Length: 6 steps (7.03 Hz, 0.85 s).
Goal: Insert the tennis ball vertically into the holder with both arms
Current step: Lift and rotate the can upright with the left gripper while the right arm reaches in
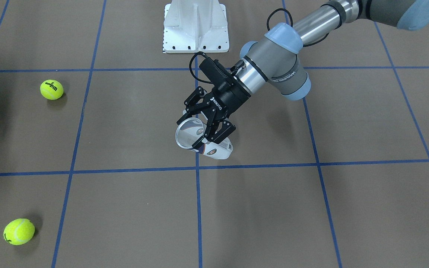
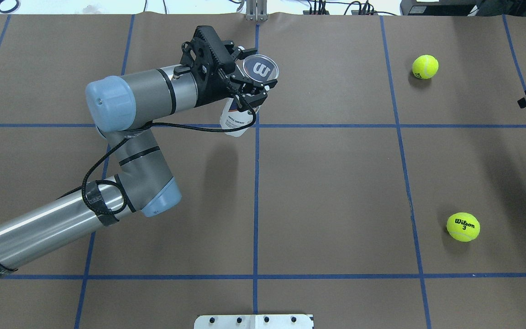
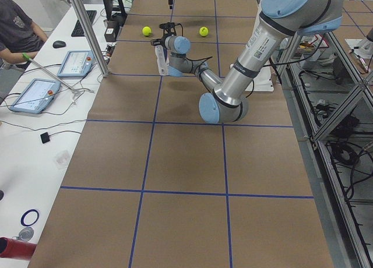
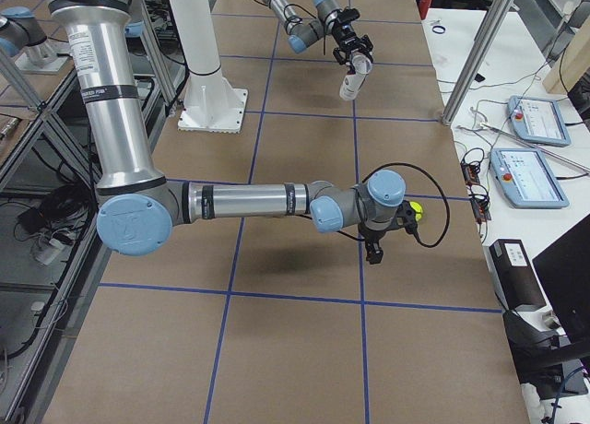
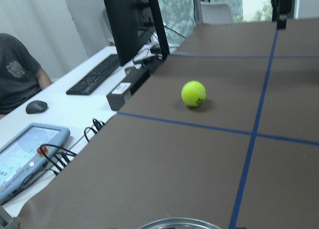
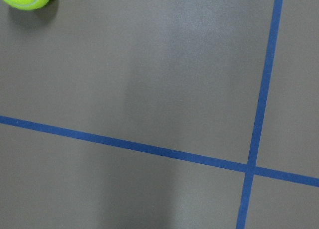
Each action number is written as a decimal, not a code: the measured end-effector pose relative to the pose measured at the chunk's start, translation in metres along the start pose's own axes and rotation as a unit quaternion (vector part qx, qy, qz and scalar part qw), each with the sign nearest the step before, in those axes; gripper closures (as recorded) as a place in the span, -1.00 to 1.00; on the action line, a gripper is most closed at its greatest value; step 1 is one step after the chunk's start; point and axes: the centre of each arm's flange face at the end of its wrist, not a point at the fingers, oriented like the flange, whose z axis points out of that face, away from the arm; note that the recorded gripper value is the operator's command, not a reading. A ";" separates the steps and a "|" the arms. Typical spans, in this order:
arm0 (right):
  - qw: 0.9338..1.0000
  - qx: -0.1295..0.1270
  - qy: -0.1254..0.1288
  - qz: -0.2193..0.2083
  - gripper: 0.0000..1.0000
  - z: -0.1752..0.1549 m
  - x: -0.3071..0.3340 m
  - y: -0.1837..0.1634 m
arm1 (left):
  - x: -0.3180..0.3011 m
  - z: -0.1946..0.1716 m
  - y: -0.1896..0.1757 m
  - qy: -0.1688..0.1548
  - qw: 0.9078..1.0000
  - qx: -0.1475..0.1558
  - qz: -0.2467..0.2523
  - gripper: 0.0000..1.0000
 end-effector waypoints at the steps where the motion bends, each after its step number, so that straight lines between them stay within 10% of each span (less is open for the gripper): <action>1: 1.000 0.004 -0.002 0.012 -1.00 -0.002 -0.017 -0.014 | 0.000 -0.006 0.000 -0.005 0.999 0.030 -0.015 -0.45; 6: 0.998 0.022 0.005 0.065 -1.00 0.001 -0.107 -0.090 | 0.046 -0.013 0.046 0.008 0.991 0.123 -0.056 -0.45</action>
